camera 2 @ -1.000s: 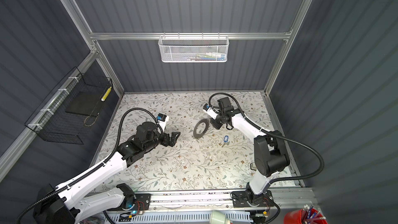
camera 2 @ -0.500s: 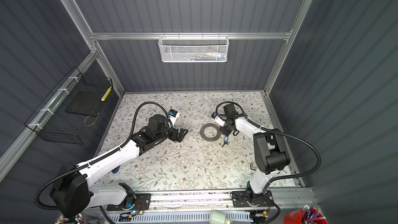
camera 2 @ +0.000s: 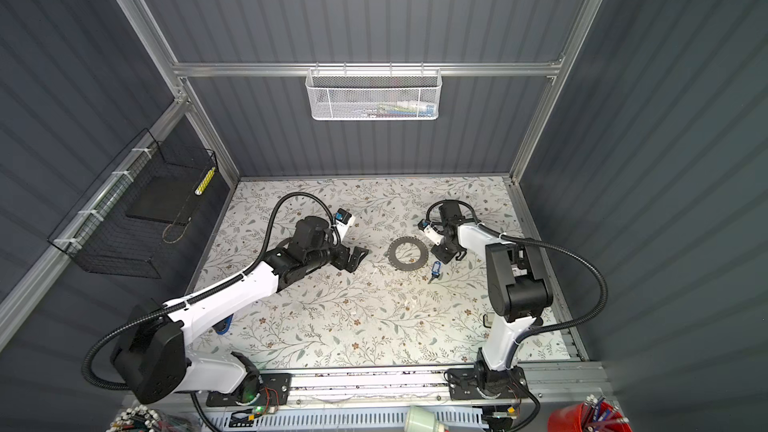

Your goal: Put the keys on the keyring

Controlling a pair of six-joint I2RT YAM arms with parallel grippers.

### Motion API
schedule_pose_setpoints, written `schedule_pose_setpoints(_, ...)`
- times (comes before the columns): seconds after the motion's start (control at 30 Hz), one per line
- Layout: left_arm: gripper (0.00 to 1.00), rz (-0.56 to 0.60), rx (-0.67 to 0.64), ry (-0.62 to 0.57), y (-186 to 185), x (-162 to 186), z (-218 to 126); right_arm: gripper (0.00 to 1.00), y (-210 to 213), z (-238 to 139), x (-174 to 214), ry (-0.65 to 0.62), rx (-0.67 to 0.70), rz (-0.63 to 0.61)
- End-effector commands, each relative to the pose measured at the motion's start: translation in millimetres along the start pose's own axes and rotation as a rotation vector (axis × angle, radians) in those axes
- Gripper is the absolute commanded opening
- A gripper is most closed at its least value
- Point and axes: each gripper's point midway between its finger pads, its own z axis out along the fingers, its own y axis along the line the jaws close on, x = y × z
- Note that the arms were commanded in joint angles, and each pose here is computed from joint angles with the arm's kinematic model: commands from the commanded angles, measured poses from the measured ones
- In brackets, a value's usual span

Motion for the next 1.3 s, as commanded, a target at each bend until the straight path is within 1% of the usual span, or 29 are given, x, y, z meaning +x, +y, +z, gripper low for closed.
schedule_pose_setpoints(0.0,1.00,0.045,0.042,0.004,-7,-11,3,0.38,-12,-2,-3,-0.058,0.035,0.021)
schedule_pose_setpoints(0.07,1.00,0.049,0.055,0.008,-9,-10,7,0.46,-24,-11,-9,-0.122,0.101,0.041)
schedule_pose_setpoints(0.17,1.00,0.053,0.060,0.038,-9,-9,11,0.54,-43,-31,-14,-0.221,0.206,0.096)
schedule_pose_setpoints(0.23,0.99,0.059,0.076,0.047,-12,-11,13,0.58,-54,-52,-22,-0.308,0.274,0.153)
schedule_pose_setpoints(0.37,0.96,0.106,0.093,0.083,-13,-8,20,0.68,-49,-90,-43,-0.522,0.293,0.230)
schedule_pose_setpoints(0.43,0.95,0.124,0.090,0.123,-12,-3,24,0.79,-56,-109,-47,-0.635,0.320,0.372)
schedule_pose_setpoints(0.5,0.94,0.136,0.098,0.150,-12,1,26,0.87,-59,-116,-48,-0.730,0.324,0.472)
schedule_pose_setpoints(0.53,0.94,0.138,0.101,0.156,-13,2,27,0.89,-59,-117,-48,-0.767,0.311,0.507)
schedule_pose_setpoints(0.63,0.94,0.133,0.111,0.165,-14,5,29,0.91,-57,-120,-51,-0.796,0.259,0.597)
schedule_pose_setpoints(0.7,0.94,0.114,0.099,0.183,-11,8,29,0.90,-40,-120,-60,-0.801,0.167,0.524)
schedule_pose_setpoints(0.73,0.94,0.105,0.087,0.193,-9,11,30,0.88,-32,-121,-64,-0.811,0.124,0.488)
schedule_pose_setpoints(0.77,0.96,0.094,0.072,0.199,-7,13,30,0.86,-26,-123,-67,-0.813,0.102,0.467)
schedule_pose_setpoints(0.83,1.00,0.073,0.063,0.207,-4,17,30,0.83,-9,-121,-73,-0.799,0.069,0.383)
schedule_pose_setpoints(0.93,1.00,0.042,0.141,0.182,-9,18,28,0.80,17,-101,-78,-0.686,0.114,0.170)
schedule_pose_setpoints(0.97,1.00,0.021,0.150,0.177,-8,18,28,0.79,28,-94,-79,-0.653,0.104,0.106)
schedule_pose_setpoints(1.0,1.00,-0.002,0.153,0.174,-4,17,29,0.78,44,-85,-79,-0.624,0.062,0.028)
schedule_pose_setpoints(1.03,1.00,-0.020,0.144,0.175,2,16,30,0.76,62,-80,-79,-0.611,0.021,-0.074)
schedule_pose_setpoints(1.13,1.00,-0.079,0.104,0.205,24,23,34,0.66,108,-65,-76,-0.581,-0.061,-0.327)
schedule_pose_setpoints(1.2,1.00,-0.119,0.097,0.224,35,32,35,0.59,119,-58,-77,-0.562,-0.081,-0.389)
schedule_pose_setpoints(1.27,1.00,-0.136,0.033,0.245,49,43,36,0.48,128,-48,-74,-0.507,-0.111,-0.451)
